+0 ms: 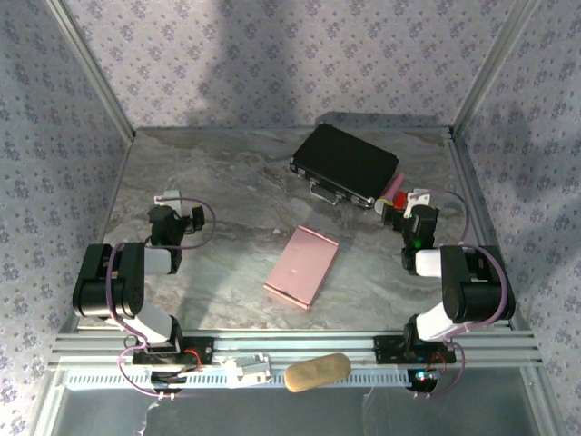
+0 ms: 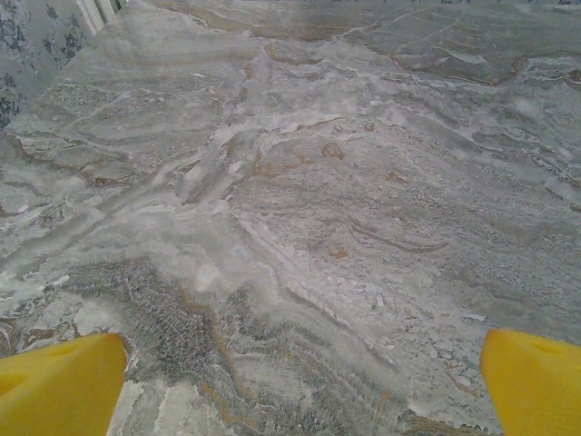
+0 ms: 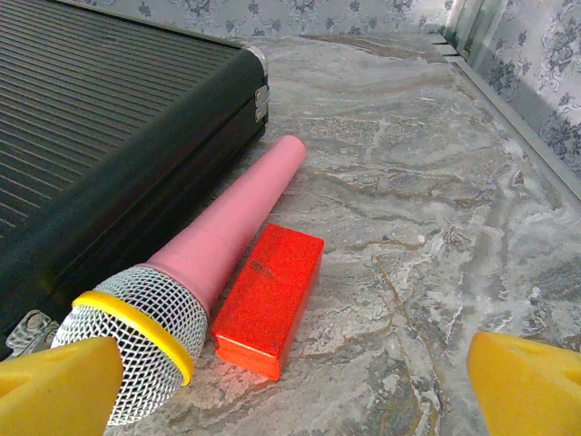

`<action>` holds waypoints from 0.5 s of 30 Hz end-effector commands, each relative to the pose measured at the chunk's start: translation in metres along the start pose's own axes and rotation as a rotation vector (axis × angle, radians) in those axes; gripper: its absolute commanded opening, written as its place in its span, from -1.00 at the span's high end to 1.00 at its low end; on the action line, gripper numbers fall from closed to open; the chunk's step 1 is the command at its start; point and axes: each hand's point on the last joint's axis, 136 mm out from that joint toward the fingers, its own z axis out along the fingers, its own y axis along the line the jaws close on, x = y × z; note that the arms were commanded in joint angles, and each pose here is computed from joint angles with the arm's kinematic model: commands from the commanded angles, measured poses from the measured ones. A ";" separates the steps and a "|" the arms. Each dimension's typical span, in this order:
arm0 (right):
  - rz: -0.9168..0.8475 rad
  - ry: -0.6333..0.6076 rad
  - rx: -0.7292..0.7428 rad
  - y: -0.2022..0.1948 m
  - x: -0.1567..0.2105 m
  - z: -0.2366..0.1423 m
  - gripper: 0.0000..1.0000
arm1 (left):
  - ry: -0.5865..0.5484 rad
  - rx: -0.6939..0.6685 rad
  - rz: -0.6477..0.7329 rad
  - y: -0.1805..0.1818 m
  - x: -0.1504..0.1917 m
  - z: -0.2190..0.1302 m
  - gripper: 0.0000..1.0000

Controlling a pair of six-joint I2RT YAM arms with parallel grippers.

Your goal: Fold the paper box

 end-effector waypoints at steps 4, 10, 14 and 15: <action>-0.016 0.019 -0.008 0.001 0.003 0.002 -0.98 | -0.028 0.019 0.010 -0.004 -0.012 0.001 -0.99; -0.010 0.026 -0.015 0.001 0.004 0.004 -0.98 | -0.028 0.020 0.010 -0.004 -0.011 0.001 -1.00; -0.014 0.022 -0.013 0.001 0.004 0.003 -0.98 | -0.029 0.020 0.010 -0.004 -0.012 0.001 -1.00; -0.018 0.020 -0.011 0.001 0.003 0.002 -0.98 | -0.031 0.020 0.010 -0.004 -0.013 0.001 -0.99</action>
